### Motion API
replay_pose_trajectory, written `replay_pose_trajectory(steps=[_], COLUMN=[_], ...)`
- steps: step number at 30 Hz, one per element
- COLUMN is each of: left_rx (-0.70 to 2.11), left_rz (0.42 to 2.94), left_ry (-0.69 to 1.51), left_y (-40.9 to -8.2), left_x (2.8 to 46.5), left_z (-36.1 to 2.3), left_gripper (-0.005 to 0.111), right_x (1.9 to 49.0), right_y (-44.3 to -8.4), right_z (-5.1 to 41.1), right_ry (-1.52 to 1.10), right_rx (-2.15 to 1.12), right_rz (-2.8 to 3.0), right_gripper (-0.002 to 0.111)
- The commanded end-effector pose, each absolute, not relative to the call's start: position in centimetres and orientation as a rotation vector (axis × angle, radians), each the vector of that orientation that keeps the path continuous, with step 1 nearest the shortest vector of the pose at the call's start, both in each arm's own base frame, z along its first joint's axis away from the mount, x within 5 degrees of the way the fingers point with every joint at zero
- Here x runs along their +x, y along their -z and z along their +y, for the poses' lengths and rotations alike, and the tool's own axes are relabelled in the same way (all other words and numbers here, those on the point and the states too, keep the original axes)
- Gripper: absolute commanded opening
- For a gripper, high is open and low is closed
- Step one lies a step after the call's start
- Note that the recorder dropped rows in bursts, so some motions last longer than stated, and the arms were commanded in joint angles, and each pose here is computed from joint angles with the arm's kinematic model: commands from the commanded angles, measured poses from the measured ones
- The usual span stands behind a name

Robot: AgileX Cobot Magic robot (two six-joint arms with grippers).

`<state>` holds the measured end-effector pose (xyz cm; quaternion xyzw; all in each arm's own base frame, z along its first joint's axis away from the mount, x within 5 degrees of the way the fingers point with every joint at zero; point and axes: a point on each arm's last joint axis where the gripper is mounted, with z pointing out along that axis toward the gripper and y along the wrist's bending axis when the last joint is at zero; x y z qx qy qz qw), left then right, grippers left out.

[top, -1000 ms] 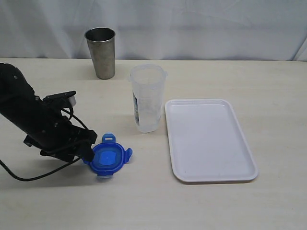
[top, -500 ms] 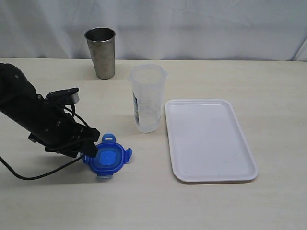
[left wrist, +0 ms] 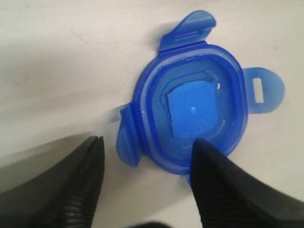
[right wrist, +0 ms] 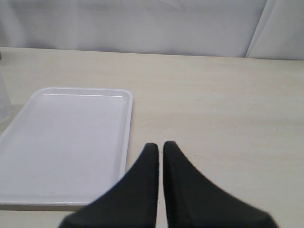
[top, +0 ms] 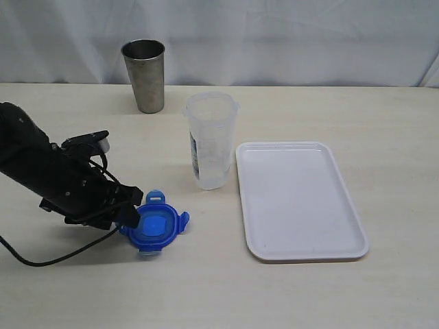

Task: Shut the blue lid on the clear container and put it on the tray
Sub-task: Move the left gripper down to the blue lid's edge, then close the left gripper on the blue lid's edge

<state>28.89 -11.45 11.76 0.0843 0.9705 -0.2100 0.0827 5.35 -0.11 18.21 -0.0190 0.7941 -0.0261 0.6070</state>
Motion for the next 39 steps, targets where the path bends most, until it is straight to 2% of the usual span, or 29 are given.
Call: replay_pose_trajectory(steps=[1,9,15,39], left_rx=[0.224,0.204,0.201,0.183], left_rz=[2.902,2.88,2.879,2.873], left_ry=[0.607,0.57,0.571,0.609], left_y=[-11.2,-11.0,-11.0,-9.7], left_x=[28.5,28.7,28.7,29.0], left_z=[-11.3,-11.1,-11.1,-11.4], left_gripper=[0.051,0.05,0.032,0.032], right_x=[5.3,5.3,5.3,5.3], right_y=[-18.2,-18.2,-18.2,-18.2], right_z=[-0.1,-0.1,-0.1,-0.1], right_ry=[0.072,0.072,0.072,0.072], right_rx=[-0.047,-0.047,-0.047,-0.047], right_rz=[1.829,1.829,1.829,1.829], right_gripper=[0.004,0.004,0.004,0.004])
